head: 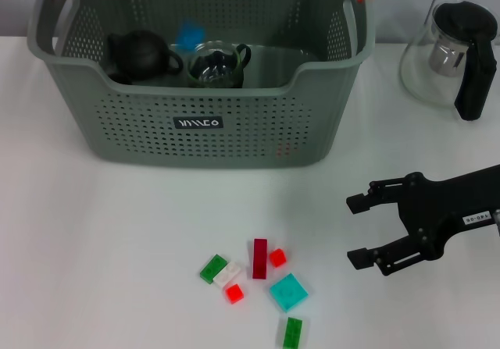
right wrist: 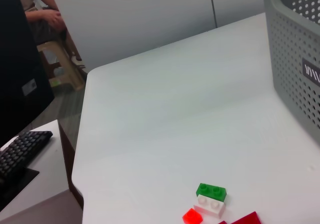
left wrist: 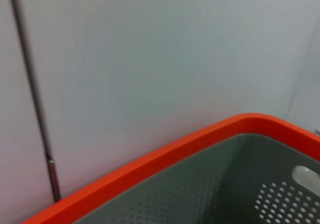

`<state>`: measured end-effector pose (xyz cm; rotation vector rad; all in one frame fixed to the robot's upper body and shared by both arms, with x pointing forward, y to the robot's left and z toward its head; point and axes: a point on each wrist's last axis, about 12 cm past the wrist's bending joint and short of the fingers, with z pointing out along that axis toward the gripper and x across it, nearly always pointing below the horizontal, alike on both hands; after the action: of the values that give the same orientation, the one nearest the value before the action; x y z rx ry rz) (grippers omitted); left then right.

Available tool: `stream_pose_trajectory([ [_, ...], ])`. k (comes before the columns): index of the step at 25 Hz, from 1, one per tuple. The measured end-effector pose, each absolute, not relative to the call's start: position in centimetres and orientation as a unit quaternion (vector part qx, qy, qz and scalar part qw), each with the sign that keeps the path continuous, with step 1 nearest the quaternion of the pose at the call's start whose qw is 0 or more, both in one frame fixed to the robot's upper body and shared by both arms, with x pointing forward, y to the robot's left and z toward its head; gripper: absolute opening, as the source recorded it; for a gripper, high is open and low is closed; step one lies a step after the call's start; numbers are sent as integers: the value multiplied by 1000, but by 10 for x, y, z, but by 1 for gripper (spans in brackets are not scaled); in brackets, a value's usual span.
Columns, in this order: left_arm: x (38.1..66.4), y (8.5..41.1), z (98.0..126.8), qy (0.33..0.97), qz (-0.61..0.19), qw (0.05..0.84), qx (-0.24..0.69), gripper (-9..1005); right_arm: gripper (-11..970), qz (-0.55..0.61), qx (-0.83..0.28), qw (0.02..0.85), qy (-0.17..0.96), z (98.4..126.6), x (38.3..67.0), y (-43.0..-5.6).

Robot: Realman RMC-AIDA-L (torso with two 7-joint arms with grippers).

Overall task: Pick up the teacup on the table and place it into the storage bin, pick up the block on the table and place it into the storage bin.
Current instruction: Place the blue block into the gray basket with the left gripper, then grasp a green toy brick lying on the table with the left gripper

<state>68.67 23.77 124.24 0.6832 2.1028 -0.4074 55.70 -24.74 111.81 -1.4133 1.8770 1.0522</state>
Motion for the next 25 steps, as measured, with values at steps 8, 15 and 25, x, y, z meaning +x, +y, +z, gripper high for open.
stream_pose_trajectory([
  [8,679,257,1255,840,-150,454,257,722,945,391,-523,278,704,1118,558,-249],
  [15,600,248,1278,768,-200,456,404,965,945,390,-509,280,715,1121,560,-254],
  [25,508,224,1248,714,-204,365,561,963,945,387,-487,295,725,1123,566,-256],
])
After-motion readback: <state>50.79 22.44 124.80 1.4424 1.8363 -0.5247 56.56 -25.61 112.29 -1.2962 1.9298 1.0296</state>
